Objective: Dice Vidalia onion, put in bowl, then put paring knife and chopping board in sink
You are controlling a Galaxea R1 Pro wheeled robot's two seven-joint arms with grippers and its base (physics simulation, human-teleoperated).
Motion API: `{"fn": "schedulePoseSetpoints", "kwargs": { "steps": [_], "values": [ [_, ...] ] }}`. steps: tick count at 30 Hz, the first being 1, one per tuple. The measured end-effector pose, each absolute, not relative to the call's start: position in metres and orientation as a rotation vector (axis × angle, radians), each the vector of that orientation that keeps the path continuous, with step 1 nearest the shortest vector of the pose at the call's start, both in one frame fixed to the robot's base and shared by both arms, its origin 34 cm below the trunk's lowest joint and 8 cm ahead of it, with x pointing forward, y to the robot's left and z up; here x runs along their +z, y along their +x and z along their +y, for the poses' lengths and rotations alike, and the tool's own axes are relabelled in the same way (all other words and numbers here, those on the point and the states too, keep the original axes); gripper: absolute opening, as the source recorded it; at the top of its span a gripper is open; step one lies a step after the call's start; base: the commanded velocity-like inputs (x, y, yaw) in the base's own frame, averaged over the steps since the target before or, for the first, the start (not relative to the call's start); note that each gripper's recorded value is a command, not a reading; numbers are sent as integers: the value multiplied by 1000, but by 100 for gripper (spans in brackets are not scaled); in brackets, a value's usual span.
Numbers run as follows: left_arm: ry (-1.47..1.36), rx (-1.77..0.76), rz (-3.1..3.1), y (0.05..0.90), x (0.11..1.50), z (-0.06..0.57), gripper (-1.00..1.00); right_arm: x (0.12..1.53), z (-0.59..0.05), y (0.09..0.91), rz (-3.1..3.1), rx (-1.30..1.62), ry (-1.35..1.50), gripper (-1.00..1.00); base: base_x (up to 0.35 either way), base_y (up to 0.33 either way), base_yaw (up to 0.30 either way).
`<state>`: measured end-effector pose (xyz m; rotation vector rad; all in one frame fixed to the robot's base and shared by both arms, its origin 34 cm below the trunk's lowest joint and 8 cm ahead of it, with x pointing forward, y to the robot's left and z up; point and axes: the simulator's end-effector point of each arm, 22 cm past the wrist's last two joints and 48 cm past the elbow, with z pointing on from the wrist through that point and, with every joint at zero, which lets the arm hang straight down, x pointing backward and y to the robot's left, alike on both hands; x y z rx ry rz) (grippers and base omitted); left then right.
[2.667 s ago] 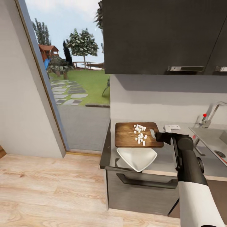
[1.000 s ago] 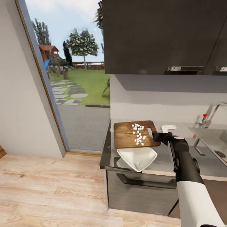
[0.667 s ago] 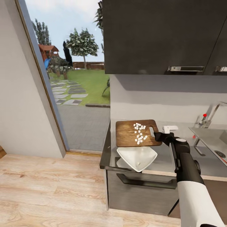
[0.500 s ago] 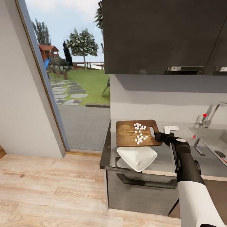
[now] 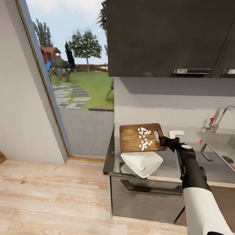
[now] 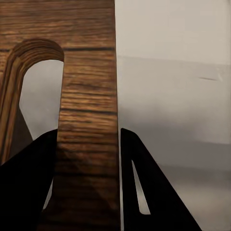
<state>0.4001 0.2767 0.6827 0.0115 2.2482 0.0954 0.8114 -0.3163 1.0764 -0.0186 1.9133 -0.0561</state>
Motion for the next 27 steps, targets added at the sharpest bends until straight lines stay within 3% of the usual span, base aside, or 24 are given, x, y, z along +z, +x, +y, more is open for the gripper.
{"fn": "schedulePoseSetpoints", "kwargs": {
  "steps": [27],
  "values": [
    [11,95,2248,400,683,277,100,1075,-310,819,1846,-55,-54,-100,0,0,0]
  ]
}}
